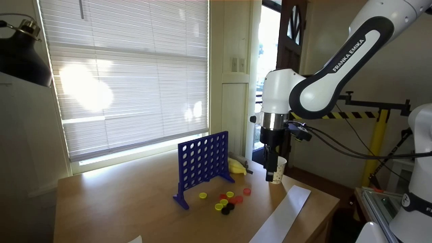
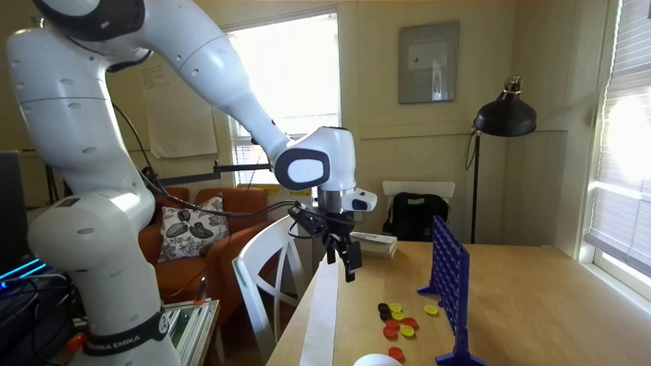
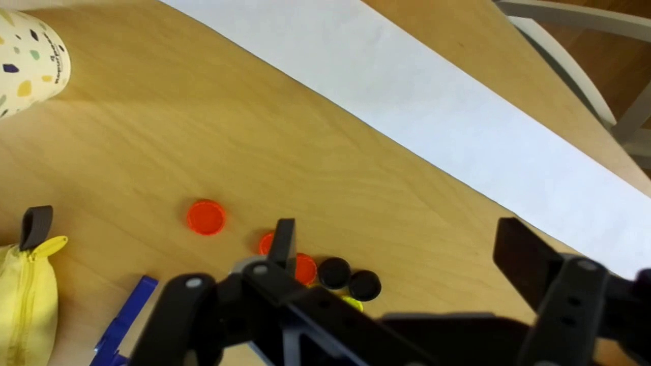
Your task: Group up the circles in color sequence
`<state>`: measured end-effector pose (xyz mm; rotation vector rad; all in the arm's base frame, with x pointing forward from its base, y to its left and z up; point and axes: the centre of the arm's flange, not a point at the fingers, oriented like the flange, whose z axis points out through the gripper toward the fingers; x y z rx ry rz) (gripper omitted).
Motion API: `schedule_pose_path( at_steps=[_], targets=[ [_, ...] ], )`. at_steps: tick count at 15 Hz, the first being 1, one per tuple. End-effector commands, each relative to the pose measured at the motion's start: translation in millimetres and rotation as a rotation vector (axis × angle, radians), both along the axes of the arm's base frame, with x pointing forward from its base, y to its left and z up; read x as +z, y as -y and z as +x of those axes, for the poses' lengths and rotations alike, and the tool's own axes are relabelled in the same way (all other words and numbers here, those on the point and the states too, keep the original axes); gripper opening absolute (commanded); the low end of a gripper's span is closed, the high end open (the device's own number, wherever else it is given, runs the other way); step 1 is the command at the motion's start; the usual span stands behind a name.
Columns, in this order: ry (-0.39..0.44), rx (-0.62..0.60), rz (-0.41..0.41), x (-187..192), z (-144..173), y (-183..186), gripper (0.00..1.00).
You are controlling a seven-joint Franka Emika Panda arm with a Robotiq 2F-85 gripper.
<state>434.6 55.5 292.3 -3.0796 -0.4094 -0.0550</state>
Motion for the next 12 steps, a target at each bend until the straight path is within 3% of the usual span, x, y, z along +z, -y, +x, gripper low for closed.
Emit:
schedule_pose_path(
  at_steps=[1,7,12],
  targets=[
    [-0.001,0.000,0.000,-1,0,0,1.00],
    [0.105,-0.001,0.016,-17,10,-22,1.00],
    [0.118,0.010,0.002,-44,26,-34,1.00]
  ],
)
